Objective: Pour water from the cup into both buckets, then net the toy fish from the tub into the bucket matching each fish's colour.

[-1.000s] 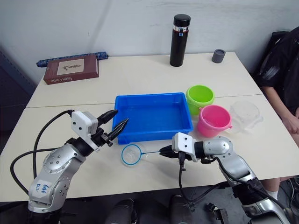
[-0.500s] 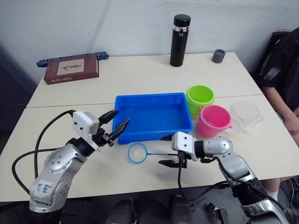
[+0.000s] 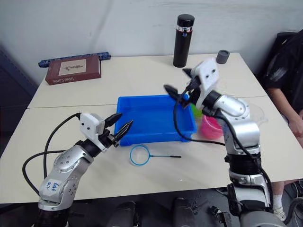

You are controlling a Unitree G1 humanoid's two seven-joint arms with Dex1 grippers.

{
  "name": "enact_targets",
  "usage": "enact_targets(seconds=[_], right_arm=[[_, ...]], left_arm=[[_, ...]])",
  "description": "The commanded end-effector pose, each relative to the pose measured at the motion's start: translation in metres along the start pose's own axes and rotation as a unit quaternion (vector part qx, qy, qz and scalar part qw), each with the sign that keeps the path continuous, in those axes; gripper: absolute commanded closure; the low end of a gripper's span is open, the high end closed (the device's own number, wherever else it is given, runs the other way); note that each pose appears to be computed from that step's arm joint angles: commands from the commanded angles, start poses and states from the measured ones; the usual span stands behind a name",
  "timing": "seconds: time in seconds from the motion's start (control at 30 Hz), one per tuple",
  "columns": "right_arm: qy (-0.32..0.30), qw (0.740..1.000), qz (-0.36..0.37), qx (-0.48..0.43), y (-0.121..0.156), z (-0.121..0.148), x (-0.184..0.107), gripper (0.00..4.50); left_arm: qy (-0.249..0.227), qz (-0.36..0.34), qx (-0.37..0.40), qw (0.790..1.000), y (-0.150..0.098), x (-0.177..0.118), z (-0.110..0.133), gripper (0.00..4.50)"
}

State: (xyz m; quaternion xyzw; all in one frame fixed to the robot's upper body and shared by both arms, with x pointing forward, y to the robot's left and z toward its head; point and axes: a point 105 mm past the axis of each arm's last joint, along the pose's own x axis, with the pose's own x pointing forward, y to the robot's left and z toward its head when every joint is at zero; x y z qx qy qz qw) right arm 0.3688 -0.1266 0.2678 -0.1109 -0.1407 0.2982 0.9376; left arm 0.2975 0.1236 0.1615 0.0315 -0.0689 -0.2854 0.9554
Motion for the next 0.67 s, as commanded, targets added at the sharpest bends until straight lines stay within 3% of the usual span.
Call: enact_targets(seconds=[0.03,0.47,0.67], right_arm=[[0.003,0.998,-0.067,-0.013,-0.015,0.000,-0.006,0.05],[0.076,0.984,-0.160,0.009,0.025,-0.059,-0.067,0.05],[0.074,0.977,-0.202,-0.006,0.024,-0.063,-0.079,0.05]], left_arm=[[-0.012,0.007,0.009,1.000,0.003,0.000,0.005,1.77],[-0.013,0.083,0.021,0.996,0.037,-0.001,-0.003,1.77],[-0.018,0.080,0.023,0.996,0.040,0.004,-0.001,1.77]])
